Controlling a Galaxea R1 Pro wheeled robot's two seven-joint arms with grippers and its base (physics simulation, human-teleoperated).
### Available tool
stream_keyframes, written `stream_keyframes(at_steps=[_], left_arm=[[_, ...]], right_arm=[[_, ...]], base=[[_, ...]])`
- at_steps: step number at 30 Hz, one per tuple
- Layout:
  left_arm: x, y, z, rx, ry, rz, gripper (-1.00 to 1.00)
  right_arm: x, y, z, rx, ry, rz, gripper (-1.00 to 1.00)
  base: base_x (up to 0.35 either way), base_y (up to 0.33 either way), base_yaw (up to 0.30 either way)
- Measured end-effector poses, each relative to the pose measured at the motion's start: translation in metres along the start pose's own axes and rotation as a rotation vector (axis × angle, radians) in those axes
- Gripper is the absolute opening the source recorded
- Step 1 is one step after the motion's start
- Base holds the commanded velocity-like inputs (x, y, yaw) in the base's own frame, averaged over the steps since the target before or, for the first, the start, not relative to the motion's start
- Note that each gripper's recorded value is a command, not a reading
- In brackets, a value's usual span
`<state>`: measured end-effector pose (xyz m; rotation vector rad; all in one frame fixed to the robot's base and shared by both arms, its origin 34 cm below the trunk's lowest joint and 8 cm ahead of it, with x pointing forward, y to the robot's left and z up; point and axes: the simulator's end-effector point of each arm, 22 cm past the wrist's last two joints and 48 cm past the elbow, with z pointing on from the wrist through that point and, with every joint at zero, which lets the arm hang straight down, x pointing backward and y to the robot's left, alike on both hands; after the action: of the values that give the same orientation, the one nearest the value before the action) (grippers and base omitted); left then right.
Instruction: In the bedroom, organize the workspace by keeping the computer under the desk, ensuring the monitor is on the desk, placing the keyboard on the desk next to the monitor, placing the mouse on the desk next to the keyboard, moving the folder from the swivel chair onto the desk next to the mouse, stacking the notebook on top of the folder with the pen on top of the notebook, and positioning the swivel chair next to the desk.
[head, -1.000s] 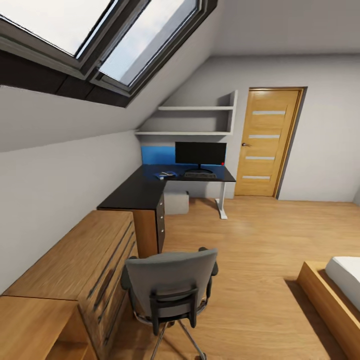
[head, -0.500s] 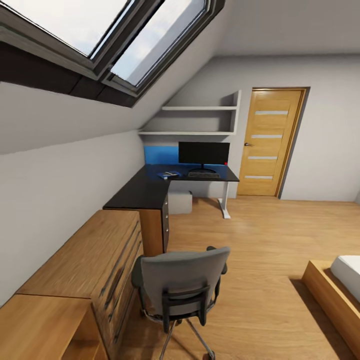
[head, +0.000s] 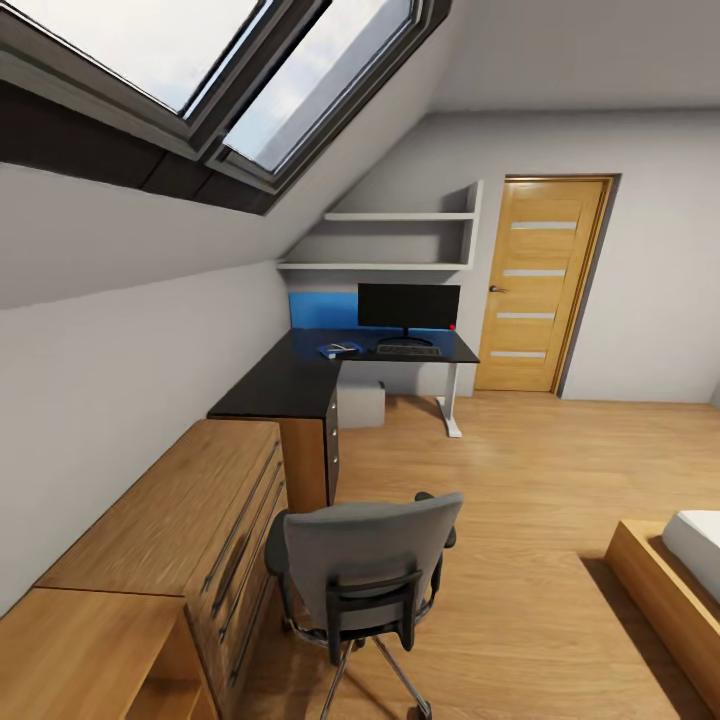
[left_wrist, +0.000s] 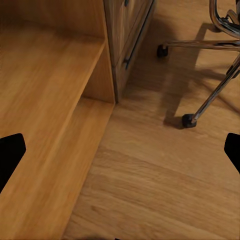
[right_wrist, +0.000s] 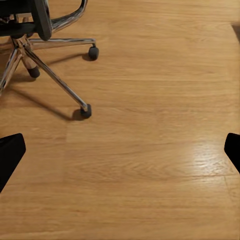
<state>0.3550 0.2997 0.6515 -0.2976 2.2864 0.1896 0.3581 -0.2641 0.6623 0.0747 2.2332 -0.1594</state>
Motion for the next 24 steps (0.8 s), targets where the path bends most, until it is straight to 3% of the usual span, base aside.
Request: stream_keyframes(at_steps=[24], left_arm=[[-0.0004,0.0004,0.0002,-0.006,0.0,0.0,1.0]], right_arm=[[-0.0001,0.002,0.0,-0.01,0.0,-0.008,1.0]], base=[[0.0,0.0,0.0]])
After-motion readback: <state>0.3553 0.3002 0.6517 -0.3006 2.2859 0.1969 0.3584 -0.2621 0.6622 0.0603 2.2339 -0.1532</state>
